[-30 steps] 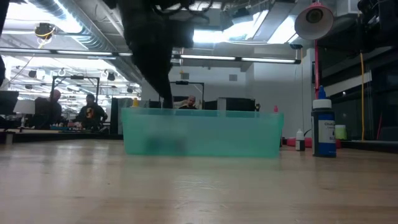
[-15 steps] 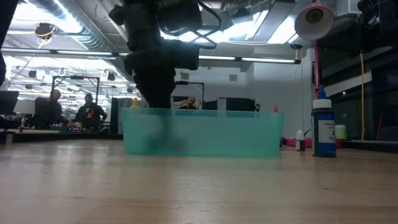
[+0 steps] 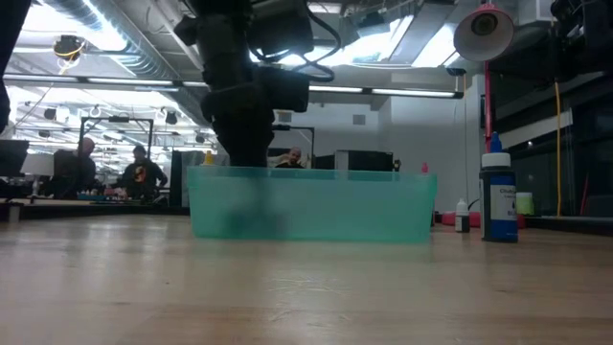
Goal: Pick & Place food coloring
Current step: Put the small red food coloring bottle into the green bin, then put the big yellow food coloring bottle into the green bin
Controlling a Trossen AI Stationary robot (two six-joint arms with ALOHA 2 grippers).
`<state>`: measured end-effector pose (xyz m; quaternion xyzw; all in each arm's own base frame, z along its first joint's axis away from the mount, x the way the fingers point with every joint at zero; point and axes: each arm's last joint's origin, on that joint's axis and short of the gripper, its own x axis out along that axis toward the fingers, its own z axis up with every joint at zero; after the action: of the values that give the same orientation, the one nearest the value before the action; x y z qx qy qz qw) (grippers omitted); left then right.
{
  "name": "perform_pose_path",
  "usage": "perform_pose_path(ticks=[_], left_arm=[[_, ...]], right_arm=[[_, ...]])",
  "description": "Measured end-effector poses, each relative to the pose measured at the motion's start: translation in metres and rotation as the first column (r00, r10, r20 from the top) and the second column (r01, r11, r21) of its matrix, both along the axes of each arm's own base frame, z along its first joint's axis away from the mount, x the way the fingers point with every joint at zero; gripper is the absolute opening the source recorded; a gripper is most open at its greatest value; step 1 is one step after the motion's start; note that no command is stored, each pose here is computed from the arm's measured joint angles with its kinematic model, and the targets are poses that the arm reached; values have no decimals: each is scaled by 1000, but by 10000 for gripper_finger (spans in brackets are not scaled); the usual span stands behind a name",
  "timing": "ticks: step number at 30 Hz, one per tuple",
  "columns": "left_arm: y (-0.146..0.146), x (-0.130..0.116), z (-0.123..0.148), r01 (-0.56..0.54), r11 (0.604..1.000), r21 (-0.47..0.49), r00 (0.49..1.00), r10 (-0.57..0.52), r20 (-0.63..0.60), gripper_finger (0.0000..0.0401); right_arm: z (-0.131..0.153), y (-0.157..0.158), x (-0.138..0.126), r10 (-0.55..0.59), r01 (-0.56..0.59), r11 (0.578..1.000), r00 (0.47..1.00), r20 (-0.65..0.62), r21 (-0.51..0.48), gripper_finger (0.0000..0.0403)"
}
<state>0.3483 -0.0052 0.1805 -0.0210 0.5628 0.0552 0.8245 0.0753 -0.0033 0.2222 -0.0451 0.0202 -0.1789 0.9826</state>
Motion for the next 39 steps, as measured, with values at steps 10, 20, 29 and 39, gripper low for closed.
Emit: perform_pose_path(ticks=[10,20,29,39], left_arm=[[-2,1,-5,6,1000,-4,1000,-6,-18,61],[-1,5,-14,-15,1000,-23,1000,15,-24,66],[-1,5,-12,-37,999,-34,999,36,-31,112],[1,4,57,11,999,51,1000,-10,-22,159]], right_arm=[[0,0,0,0,0,1000,1000,1,0,12],[0,0,0,-2,2,1000,1000,2,0,12],[0,0,0,-2,2,1000,1000,1,0,12],[0,0,0,0,0,1000,1000,0,0,12]])
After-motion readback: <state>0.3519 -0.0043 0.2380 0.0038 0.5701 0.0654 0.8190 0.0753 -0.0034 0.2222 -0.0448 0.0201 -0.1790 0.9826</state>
